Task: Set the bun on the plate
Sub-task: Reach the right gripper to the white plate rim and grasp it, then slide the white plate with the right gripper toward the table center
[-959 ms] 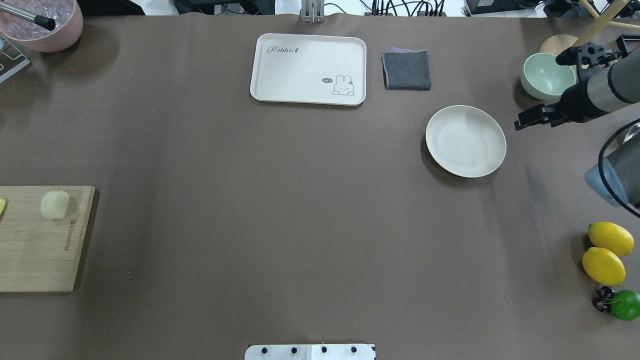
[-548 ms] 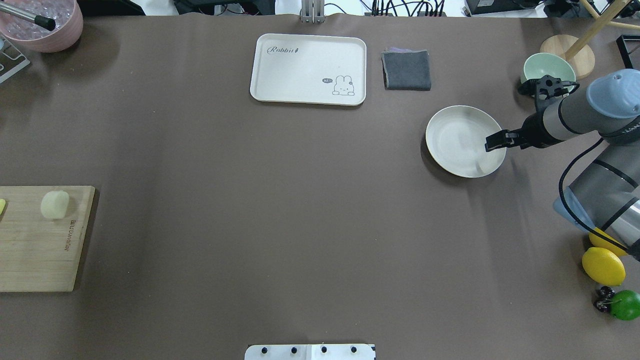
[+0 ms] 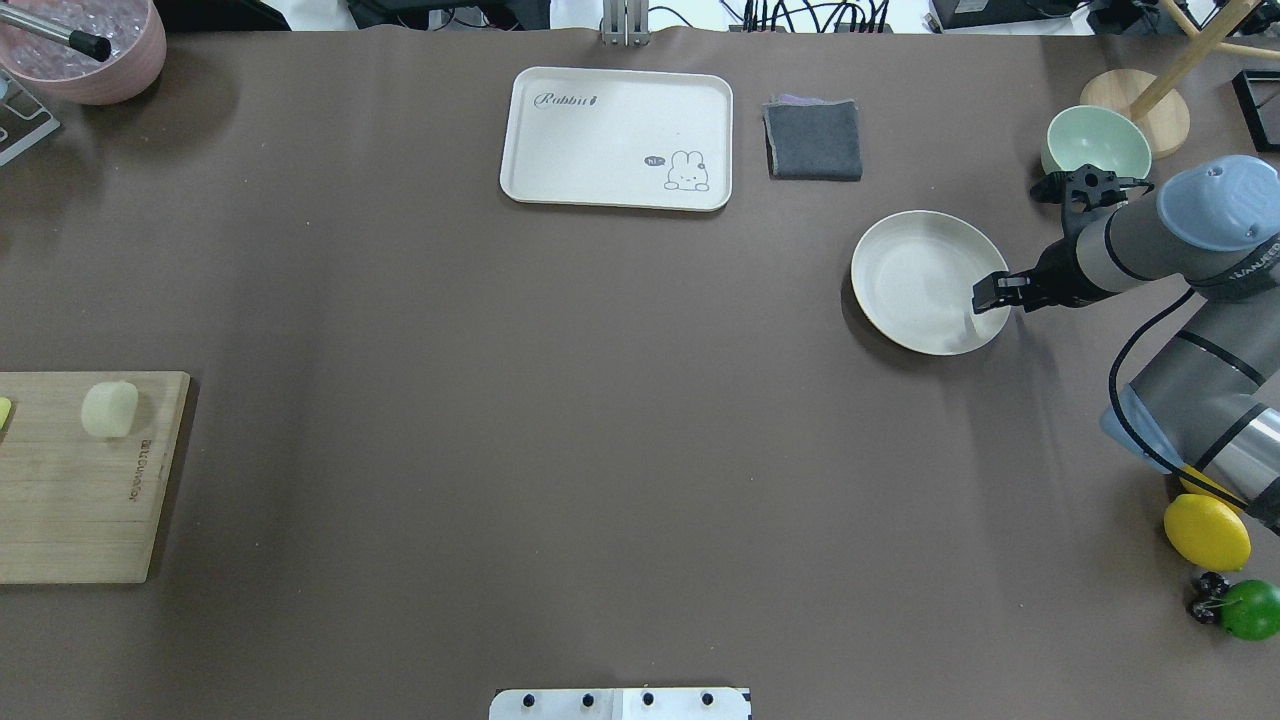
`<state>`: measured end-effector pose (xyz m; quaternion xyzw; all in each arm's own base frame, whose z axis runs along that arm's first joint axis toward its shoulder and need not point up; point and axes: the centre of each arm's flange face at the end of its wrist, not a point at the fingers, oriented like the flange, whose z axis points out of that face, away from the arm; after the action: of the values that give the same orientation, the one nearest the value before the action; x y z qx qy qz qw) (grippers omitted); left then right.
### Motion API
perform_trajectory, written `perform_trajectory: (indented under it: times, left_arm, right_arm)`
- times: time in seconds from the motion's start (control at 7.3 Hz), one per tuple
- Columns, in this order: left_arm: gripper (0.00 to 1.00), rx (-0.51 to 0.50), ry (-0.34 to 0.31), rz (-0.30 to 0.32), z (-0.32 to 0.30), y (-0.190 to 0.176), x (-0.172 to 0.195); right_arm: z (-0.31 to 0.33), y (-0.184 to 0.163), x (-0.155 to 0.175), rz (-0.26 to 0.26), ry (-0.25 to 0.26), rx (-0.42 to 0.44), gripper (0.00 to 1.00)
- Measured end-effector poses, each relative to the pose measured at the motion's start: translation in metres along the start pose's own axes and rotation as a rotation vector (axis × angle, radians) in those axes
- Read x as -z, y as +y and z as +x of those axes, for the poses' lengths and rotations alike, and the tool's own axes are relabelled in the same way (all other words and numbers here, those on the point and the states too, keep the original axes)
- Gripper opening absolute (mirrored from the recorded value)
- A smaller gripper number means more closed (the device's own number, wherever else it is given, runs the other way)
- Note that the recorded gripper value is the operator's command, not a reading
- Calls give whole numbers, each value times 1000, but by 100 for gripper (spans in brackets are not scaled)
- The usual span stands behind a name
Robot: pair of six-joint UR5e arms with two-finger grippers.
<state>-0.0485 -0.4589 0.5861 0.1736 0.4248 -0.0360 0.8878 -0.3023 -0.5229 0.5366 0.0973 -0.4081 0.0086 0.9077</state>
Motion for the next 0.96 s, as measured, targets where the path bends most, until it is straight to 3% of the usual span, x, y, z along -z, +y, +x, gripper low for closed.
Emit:
perform_trajectory:
  times: [0.41, 0.96]
  left_arm:
    - [98, -2, 3, 2, 2, -1, 1]
    - [98, 4, -1, -1, -1, 1, 0]
  right_arm:
    - [-10, -11, 5, 29, -2, -41, 0]
    - [-87, -52, 48, 101, -117, -143, 0]
